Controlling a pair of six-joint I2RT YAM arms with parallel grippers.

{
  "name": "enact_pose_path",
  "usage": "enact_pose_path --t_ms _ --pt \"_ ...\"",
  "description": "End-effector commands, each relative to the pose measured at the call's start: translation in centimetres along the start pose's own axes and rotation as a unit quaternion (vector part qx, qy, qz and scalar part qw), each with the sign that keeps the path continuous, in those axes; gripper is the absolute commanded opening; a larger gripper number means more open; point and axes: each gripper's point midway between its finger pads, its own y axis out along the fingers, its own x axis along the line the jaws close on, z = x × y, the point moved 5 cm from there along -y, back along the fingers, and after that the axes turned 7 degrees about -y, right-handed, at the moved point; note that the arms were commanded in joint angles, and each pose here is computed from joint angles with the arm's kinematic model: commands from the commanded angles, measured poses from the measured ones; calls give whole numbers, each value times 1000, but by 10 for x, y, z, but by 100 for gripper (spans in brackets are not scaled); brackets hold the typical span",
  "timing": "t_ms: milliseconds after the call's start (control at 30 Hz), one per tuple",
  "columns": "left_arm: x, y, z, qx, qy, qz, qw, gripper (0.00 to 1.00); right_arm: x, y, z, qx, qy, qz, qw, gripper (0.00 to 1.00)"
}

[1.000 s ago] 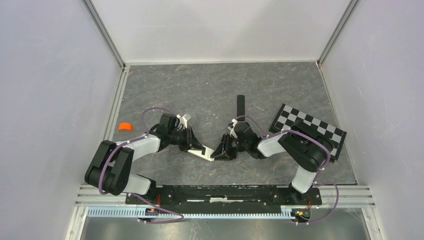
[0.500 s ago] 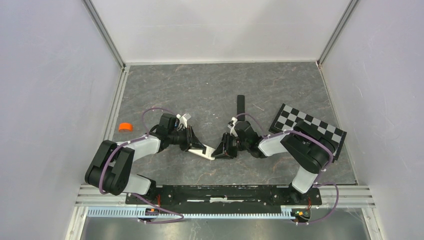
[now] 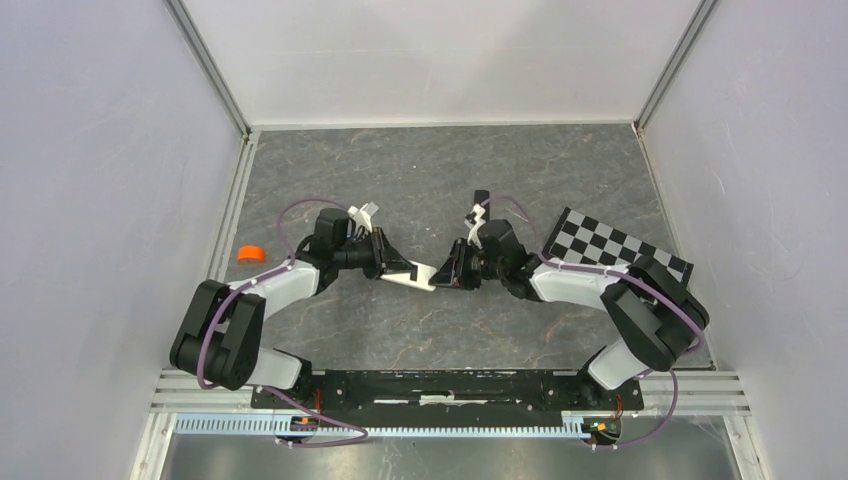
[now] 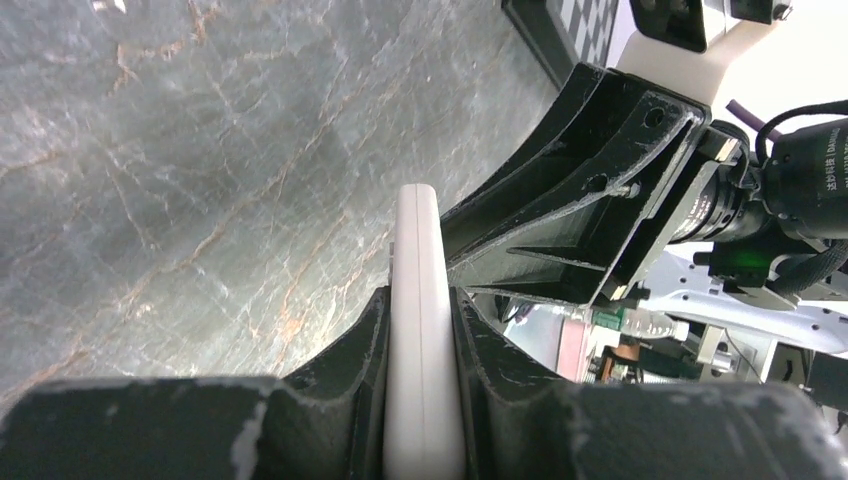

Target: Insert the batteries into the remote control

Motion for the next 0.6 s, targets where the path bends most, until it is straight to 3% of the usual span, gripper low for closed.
enact_pose_path --t_ms 0,167,367,567 --pt "-87 -15 2 69 45 166 983 2 28 6 -29 -40 -52 -15 998 28" --pt "-96 -16 -1 64 51 179 980 2 36 8 -37 -40 -64 -22 997 28" --pt "-113 -21 -11 41 64 191 979 2 31 -6 -57 -65 -94 29 993 29" --pt "-128 -28 -26 15 74 201 977 2 33 -38 -85 -111 -122 54 985 41"
